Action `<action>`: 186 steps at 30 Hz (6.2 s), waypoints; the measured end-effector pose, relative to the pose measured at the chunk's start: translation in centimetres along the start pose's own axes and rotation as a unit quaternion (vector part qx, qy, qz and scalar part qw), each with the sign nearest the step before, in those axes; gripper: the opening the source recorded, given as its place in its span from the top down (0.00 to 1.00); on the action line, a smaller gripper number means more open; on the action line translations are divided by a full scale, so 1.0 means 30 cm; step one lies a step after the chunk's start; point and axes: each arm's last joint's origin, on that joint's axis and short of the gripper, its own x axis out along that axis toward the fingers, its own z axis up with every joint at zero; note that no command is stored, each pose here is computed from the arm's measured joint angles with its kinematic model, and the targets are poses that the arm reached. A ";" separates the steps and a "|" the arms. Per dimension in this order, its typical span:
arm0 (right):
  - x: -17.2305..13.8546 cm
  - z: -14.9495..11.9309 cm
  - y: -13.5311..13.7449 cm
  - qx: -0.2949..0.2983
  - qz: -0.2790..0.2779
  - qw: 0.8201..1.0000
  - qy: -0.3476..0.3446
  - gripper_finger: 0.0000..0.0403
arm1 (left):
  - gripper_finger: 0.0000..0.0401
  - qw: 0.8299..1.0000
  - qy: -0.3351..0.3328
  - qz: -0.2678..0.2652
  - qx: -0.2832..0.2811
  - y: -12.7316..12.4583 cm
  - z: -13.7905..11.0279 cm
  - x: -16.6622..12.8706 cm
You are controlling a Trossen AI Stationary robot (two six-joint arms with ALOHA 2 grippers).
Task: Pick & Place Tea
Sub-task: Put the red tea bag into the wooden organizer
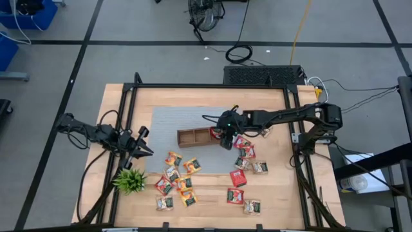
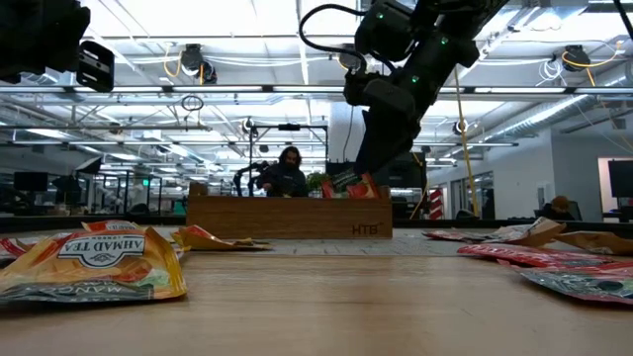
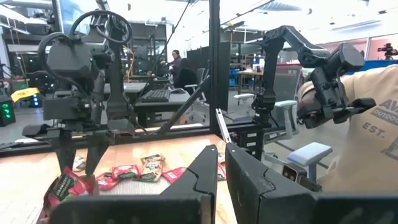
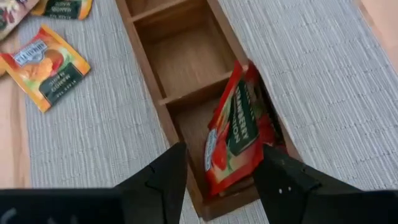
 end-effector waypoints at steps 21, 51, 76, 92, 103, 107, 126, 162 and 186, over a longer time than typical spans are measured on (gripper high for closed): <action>0.013 0.017 0.006 -0.048 -0.002 0.998 -0.045 1.00 | 0.91 1.000 0.000 0.000 0.000 0.000 0.000 0.000; 0.012 -0.031 0.012 -0.062 -0.062 0.992 -0.085 0.85 | 0.91 1.000 0.000 0.000 0.000 0.000 -0.001 0.000; -0.137 -0.236 0.099 0.044 -0.079 0.981 0.173 0.30 | 0.91 1.000 0.000 0.000 0.000 0.000 -0.001 0.000; -0.054 -0.423 0.109 -0.057 -0.025 0.978 0.199 0.30 | 0.91 1.000 0.000 0.000 0.000 0.000 -0.001 0.000; -0.040 -0.405 0.088 -0.085 -0.018 0.981 0.173 0.31 | 0.91 1.000 0.000 0.000 0.000 0.000 -0.001 0.000; -0.025 -0.432 0.060 -0.069 -0.015 0.983 0.169 0.32 | 0.91 1.000 0.000 0.000 0.000 0.000 -0.001 0.000; -0.008 -0.467 0.034 -0.037 -0.028 0.985 0.169 0.89 | 0.91 1.000 0.000 0.000 0.000 0.000 -0.001 0.000; 0.154 -0.198 0.098 0.014 -0.052 0.952 -0.302 1.00 | 0.91 1.000 0.000 0.000 0.000 0.000 -0.001 0.000; 0.147 -0.185 0.085 -0.021 -0.116 0.940 -0.322 0.64 | 0.91 1.000 0.000 0.000 0.000 0.000 -0.001 0.000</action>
